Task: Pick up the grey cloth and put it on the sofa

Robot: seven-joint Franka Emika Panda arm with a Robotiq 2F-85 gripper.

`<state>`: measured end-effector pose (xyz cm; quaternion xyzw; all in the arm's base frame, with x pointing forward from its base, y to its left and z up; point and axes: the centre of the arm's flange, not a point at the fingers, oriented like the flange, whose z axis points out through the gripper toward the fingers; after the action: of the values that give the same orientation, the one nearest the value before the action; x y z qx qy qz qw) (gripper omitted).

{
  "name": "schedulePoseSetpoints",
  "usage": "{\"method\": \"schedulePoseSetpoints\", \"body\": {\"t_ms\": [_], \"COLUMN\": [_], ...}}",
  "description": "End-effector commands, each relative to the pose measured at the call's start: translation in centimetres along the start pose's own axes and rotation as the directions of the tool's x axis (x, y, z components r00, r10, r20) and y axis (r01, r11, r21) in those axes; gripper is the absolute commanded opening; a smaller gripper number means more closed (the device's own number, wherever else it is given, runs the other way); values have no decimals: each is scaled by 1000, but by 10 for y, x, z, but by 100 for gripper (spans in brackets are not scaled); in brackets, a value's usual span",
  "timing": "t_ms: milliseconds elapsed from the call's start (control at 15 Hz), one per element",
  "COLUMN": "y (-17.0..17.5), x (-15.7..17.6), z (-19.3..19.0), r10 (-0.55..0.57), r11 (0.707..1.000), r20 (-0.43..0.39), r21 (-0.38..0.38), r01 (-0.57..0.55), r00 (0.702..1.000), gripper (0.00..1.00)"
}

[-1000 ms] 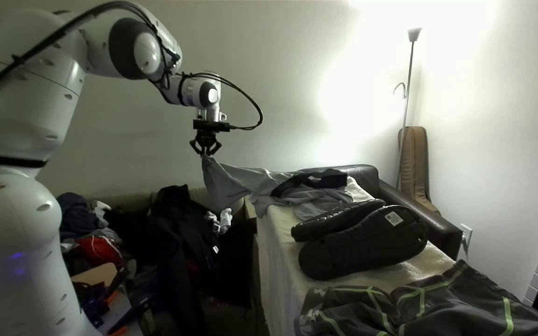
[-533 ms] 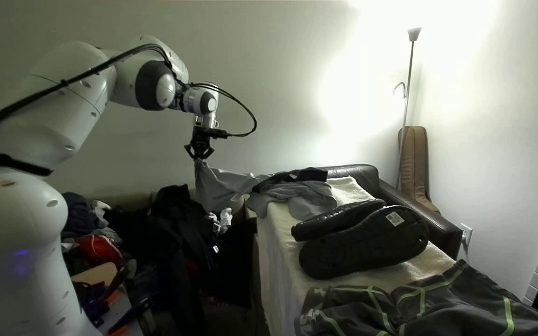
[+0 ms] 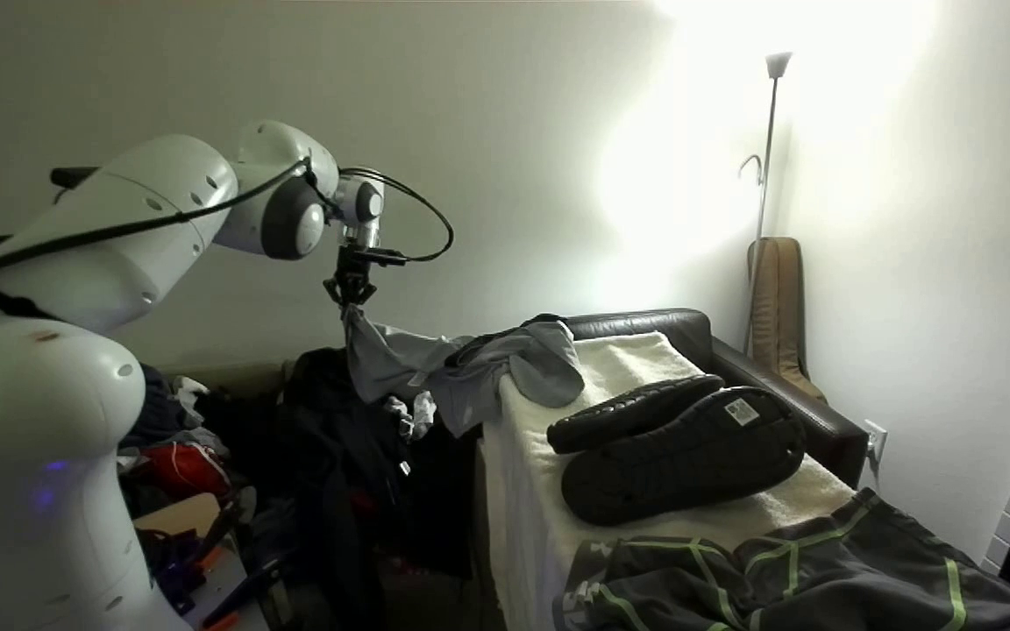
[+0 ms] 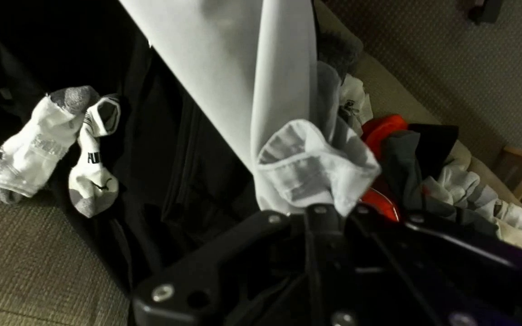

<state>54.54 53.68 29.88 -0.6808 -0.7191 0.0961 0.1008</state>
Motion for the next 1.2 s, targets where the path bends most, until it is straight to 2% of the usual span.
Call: {"method": "schedulePoseSetpoints", "body": {"t_ms": [0,467,800,1133], "y": [23,14,9,3], "x": [51,84,84,83], "z": [-2,7,0,-25], "r10": [-98,-194,-191,-240], "r11": [995,980,981,963], "r20": [37,66,98,89], "r21": [2,-32,-2,-102], "r01": [98,196,192,249], "r00": [995,979,977,967], "gripper": [2,2,2,2]}}
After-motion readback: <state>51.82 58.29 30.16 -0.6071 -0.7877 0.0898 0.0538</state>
